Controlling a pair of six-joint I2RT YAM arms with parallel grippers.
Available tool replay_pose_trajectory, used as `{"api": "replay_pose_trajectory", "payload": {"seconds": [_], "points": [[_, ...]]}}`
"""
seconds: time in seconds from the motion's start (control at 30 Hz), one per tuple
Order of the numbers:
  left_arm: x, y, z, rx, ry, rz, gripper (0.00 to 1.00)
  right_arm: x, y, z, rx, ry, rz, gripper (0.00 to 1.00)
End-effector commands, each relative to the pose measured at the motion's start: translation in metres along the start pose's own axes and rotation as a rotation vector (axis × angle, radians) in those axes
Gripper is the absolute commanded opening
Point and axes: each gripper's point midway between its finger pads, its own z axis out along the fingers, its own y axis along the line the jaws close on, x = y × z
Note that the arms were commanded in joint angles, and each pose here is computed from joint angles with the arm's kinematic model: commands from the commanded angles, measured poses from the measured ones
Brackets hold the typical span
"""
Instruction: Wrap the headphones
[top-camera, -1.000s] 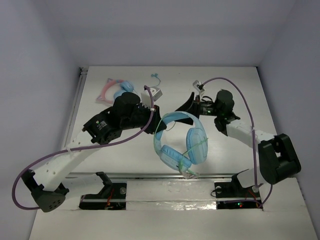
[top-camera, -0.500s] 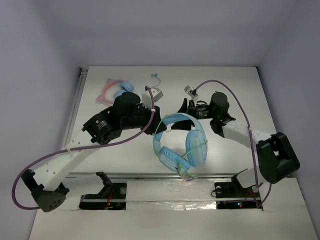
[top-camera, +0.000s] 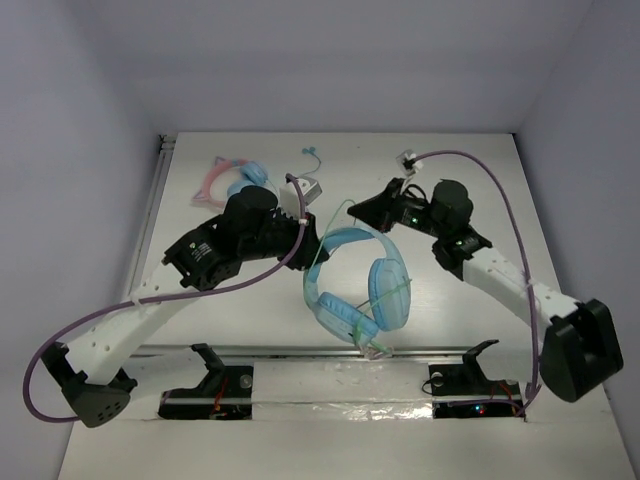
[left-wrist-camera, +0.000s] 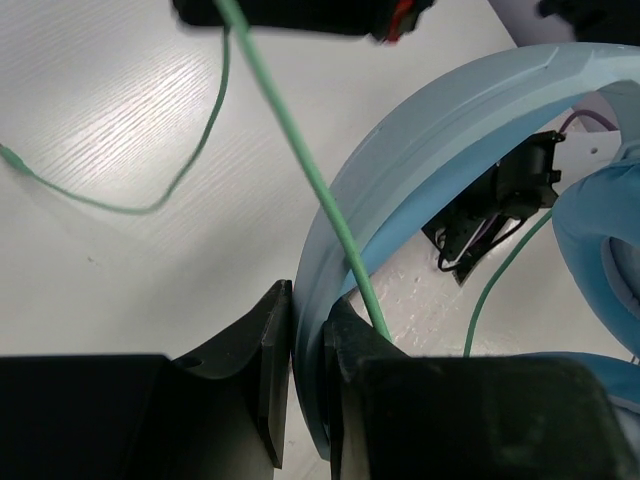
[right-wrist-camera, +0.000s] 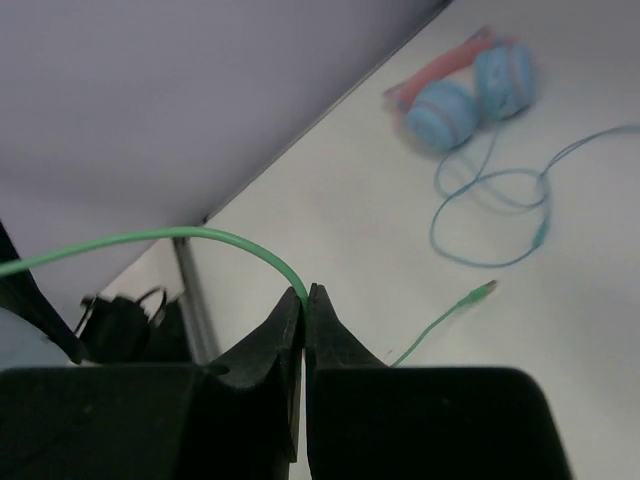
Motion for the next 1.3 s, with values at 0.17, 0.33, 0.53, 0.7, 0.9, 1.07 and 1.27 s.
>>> {"api": "replay_pose_trajectory", "payload": {"seconds": [0.17, 0.33, 0.53, 0.7, 0.9, 1.07, 1.27], "points": [[-0.01, 0.002, -0.009, 0.036, -0.088, -0.011, 0.0, -0.111, -0.018, -0.065, 0.454, -0.423, -0.066, 0.0], [-0.005, 0.01, -0.004, 0.015, -0.075, -0.013, 0.0, -0.137, 0.004, -0.089, 0.473, -0.482, -0.105, 0.0], [0.003, 0.025, 0.003, -0.039, -0.051, -0.021, 0.0, -0.151, 0.019, -0.104, 0.478, -0.529, -0.117, 0.0], [-0.004, 0.043, 0.0, -0.115, -0.08, -0.04, 0.0, -0.157, 0.028, -0.126, 0.517, -0.588, -0.12, 0.0], [-0.006, 0.074, 0.006, -0.222, -0.101, -0.081, 0.0, -0.152, 0.043, -0.136, 0.485, -0.576, -0.12, 0.0], [-0.02, 0.088, 0.002, -0.303, -0.157, -0.092, 0.0, -0.138, 0.053, -0.128, 0.406, -0.519, -0.114, 0.0], [-0.025, 0.085, -0.002, -0.28, -0.184, -0.085, 0.0, -0.138, 0.042, -0.131, 0.47, -0.521, -0.117, 0.0]]}}
